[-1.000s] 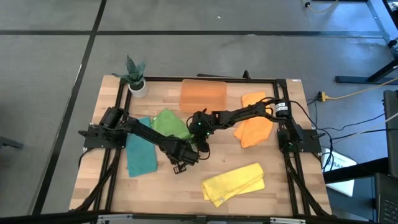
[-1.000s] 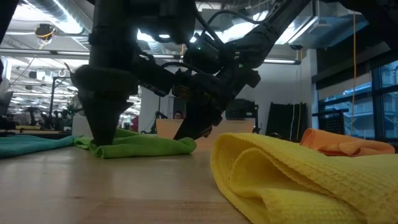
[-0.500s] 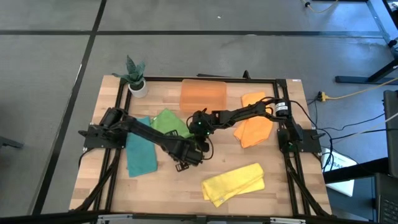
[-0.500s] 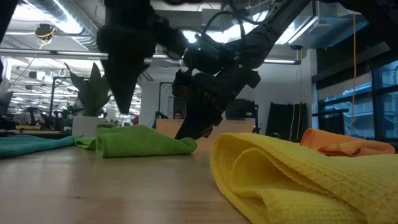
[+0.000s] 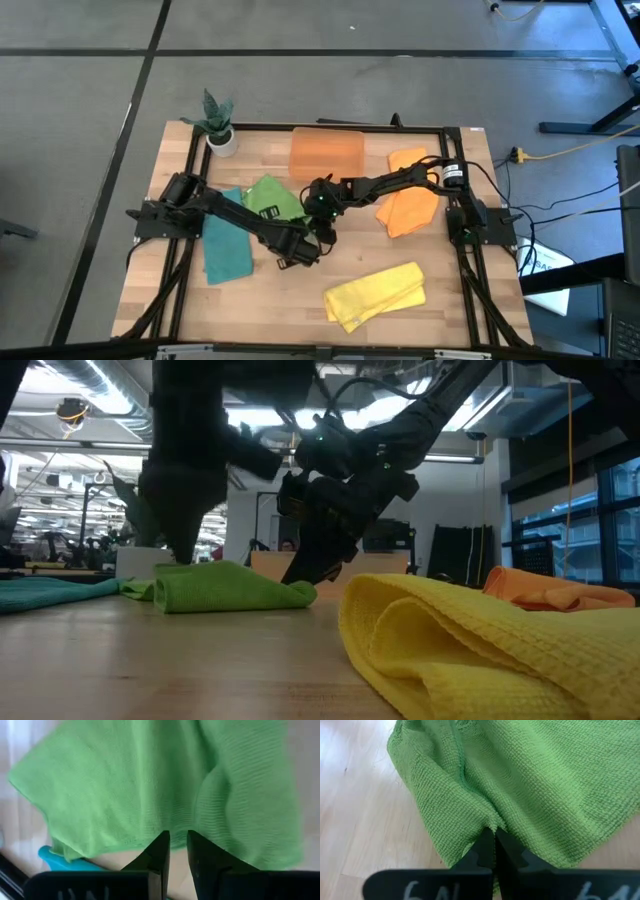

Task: Roll microfiber towels into tight, uniform cylinder then place into a basket
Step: Roll the green microfiber cloth

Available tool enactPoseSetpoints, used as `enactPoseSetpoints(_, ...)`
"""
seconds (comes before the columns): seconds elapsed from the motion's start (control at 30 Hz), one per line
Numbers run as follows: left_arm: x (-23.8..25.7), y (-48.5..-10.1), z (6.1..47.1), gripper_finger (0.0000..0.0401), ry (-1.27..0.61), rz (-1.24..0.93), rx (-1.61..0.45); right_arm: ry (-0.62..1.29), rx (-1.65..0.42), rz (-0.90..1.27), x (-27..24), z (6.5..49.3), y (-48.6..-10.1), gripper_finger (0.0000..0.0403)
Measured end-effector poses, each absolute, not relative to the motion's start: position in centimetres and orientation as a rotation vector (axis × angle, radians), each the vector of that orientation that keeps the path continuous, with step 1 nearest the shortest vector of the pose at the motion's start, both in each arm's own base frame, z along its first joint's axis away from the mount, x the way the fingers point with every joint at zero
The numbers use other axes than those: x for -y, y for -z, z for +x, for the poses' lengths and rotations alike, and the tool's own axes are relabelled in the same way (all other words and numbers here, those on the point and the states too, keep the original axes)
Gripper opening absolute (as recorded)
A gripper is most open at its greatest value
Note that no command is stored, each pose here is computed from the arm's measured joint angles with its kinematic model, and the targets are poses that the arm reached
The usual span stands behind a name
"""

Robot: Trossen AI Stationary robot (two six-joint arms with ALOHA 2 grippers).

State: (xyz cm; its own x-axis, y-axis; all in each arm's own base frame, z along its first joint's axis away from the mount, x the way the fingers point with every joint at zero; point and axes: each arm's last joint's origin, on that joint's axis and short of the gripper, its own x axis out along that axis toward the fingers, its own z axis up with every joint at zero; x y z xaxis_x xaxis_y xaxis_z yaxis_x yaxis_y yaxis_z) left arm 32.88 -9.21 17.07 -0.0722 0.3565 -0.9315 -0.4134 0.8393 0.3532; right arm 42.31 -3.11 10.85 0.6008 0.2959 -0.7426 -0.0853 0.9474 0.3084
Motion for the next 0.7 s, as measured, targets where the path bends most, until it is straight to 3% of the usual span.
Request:
enactPoseSetpoints(0.43,10.4,-16.0,33.9,0.0057,-0.417,-0.052,-1.446,-0.233,-0.902,0.248,3.1,42.3,-10.9,0.0005)
enactPoseSetpoints(0.7,10.4,-15.9,33.9,0.0057,-0.390,-0.075,-1.465,-0.353,-0.896,0.287,2.8,42.2,-10.8,0.0049)
